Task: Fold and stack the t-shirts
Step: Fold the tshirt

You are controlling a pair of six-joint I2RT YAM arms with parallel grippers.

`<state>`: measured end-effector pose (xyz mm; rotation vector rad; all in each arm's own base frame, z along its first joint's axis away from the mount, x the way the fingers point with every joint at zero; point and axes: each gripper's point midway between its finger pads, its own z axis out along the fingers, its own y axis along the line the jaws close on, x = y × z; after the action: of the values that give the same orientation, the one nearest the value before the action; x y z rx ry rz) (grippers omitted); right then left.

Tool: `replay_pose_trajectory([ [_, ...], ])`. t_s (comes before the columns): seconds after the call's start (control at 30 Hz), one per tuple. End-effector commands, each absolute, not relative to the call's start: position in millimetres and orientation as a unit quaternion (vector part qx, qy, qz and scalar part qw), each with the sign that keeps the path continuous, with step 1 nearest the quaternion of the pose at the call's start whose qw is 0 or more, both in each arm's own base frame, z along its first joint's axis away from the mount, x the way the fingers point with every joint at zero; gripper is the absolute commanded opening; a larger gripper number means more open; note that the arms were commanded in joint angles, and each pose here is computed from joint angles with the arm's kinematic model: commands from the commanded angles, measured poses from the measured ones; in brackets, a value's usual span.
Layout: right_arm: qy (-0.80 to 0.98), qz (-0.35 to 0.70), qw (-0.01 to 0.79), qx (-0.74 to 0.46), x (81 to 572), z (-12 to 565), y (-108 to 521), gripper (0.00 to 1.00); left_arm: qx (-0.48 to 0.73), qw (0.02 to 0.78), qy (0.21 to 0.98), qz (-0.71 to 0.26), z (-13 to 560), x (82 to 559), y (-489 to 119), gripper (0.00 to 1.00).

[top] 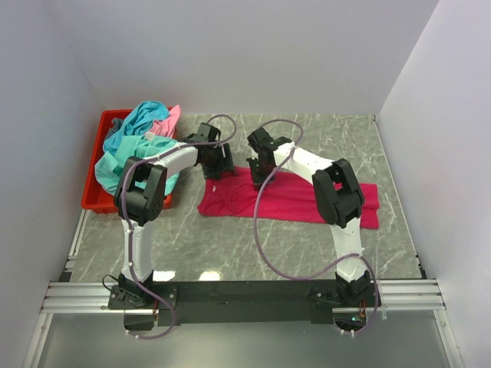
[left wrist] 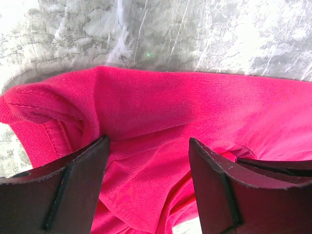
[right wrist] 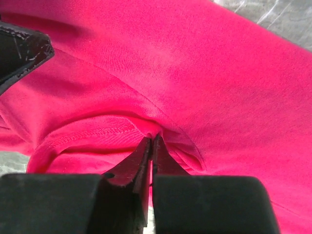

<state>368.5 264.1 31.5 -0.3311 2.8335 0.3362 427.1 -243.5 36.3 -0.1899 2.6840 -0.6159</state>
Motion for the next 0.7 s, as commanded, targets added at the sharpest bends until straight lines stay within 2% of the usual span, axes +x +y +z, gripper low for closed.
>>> replay_pose_trajectory([
  [0.0, 0.97, 0.133, 0.158, -0.125, 373, 55, 275, 0.0, -0.071, 0.154, 0.964, -0.205, 21, 406, -238, 0.73],
  [0.67, 0.973, 0.107, 0.151, -0.141, 322, 64, 238, 0.0, -0.074, 0.144, 0.967, -0.199, 11, 401, -236, 0.73],
])
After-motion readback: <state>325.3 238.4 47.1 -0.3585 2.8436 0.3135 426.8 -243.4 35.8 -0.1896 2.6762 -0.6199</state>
